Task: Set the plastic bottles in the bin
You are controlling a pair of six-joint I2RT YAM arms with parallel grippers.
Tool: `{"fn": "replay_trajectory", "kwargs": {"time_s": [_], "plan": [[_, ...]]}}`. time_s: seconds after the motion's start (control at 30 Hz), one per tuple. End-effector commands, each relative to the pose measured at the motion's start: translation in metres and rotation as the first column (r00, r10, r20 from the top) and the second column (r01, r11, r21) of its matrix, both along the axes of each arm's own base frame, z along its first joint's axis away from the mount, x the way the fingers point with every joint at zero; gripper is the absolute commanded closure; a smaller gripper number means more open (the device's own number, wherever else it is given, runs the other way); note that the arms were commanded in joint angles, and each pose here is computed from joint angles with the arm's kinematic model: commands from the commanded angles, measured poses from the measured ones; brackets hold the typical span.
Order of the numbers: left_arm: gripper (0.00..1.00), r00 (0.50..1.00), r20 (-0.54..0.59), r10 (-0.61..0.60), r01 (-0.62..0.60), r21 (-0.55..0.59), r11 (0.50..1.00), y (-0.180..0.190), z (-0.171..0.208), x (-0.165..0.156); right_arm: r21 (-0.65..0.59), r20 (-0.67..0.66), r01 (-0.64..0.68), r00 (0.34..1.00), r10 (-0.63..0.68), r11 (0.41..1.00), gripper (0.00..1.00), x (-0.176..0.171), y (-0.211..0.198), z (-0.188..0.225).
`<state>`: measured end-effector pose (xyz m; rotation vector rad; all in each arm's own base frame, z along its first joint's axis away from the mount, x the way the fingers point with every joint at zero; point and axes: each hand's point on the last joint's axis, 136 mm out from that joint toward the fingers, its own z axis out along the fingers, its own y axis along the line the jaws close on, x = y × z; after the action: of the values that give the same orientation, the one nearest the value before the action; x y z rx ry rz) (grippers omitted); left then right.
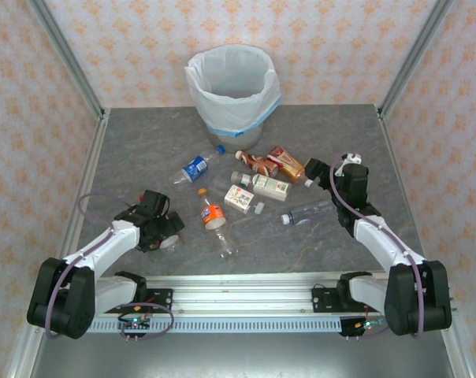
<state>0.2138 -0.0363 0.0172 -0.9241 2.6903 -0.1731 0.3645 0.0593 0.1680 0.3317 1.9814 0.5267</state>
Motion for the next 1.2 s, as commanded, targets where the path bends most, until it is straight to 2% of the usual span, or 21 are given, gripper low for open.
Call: {"fn": "replay_trajectory", "kwargs": {"time_s": [0.0, 0.2, 0.3, 0.77, 0.97, 1.17], "plan": [[0.06, 0.998, 0.055, 0.004, -0.003, -0.010, 1.000, -0.003, -0.007, 0.014, 0.036, 0.072, -0.148, 0.987, 0.145, 0.988, 0.01, 0.003, 0.027, 0.021], [0.18, 0.999, 0.046, -0.002, 0.002, 0.009, 1.000, -0.002, -0.005, 0.019, 0.069, 0.067, -0.179, 0.982, 0.174, 0.981, 0.01, 0.006, 0.034, 0.023], [0.27, 0.998, 0.055, -0.019, 0.019, 0.001, 1.000, -0.005, -0.003, 0.022, 0.079, 0.081, -0.180, 0.981, 0.174, 0.981, 0.01, 0.006, 0.035, 0.026], [0.39, 0.991, 0.111, -0.078, 0.077, 0.007, 0.997, -0.012, 0.023, 0.041, 0.080, 0.095, -0.121, 0.989, 0.114, 0.989, 0.01, 0.008, 0.026, 0.034], [0.44, 0.984, 0.175, -0.035, 0.033, 0.017, 0.999, -0.012, 0.056, 0.055, 0.062, 0.112, -0.021, 0.994, 0.014, 0.998, 0.01, 0.006, 0.008, 0.037], [0.45, 0.955, 0.297, -0.015, 0.024, -0.026, 0.999, -0.025, 0.100, 0.079, 0.053, 0.115, 0.033, 0.993, -0.038, 0.998, 0.01, -0.004, -0.003, 0.036]]}}
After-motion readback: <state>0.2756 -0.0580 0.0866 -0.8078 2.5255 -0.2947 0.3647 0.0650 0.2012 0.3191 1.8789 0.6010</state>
